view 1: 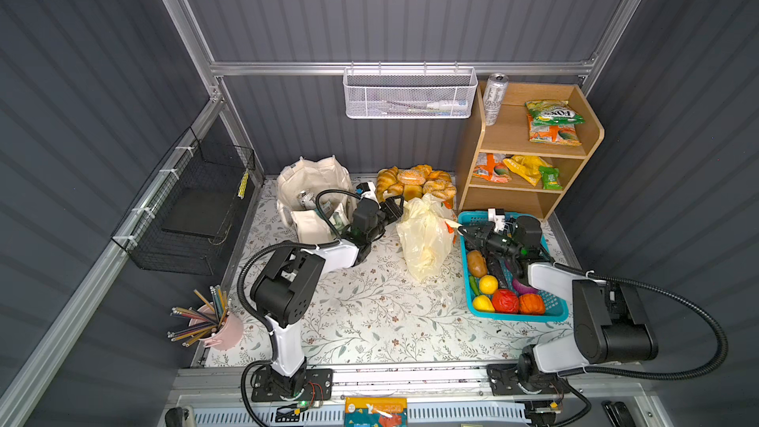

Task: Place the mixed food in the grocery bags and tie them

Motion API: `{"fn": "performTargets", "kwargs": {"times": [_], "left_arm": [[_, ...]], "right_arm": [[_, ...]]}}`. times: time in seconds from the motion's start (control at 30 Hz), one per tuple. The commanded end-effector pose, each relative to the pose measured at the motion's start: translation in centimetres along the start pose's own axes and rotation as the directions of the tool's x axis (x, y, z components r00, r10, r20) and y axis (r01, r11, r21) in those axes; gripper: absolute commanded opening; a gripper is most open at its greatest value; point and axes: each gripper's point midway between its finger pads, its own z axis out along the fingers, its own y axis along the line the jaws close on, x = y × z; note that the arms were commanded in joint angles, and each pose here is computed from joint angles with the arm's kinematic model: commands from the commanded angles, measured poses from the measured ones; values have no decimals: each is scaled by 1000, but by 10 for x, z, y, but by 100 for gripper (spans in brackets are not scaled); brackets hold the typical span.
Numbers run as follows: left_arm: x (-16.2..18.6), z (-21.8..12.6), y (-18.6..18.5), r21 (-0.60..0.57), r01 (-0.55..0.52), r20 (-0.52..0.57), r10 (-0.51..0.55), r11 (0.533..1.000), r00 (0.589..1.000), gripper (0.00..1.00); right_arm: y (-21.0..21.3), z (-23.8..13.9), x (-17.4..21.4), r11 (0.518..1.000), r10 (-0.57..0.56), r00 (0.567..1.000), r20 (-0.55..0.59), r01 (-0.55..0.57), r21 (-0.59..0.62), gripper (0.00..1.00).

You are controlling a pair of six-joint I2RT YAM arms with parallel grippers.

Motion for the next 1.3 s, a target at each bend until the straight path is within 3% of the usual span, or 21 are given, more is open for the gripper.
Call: {"fn": "performTargets", "kwargs": {"times": [0.0,0.13,0.27,0.57,0.87,0.93,0.97,1.13,1.27], "left_arm": [[-2,16,-9,38,13,8,-13,999,1000,59],[-3,27,-14,53,6,5,-7,999,1000,48],[-5,26,-14,68,4,5,-4,998,1000,0],[-40,-17,19,-13,-9,45,9,1000,999,0],[-26,-5,-1,68,-47,-59,51,997,997,0],[-22,-5,-5,79,-75,-83,82,994,993,0],[-19,-6,-5,77,-92,-96,99,993,990,0],[-6,-16,-5,77,-158,-143,168,984,975,0],[5,-19,-5,90,-176,-174,190,980,966,0]], "right_arm": [[3,-1,5,1000,-16,1000,-13,16,-15,0],[3,-2,5,1000,-20,1000,-8,20,-15,0],[5,-8,-3,1000,-19,999,29,20,-9,0],[-20,-57,-40,998,41,976,215,-52,46,0],[-9,-32,-18,1000,26,998,52,-26,-3,1],[-7,-31,-13,1000,12,1000,29,-12,7,33],[-6,-32,-12,1000,1,1000,32,-2,19,39],[4,-48,-16,986,-86,993,77,74,147,55],[39,-54,-17,936,-264,963,55,242,255,62]]}}
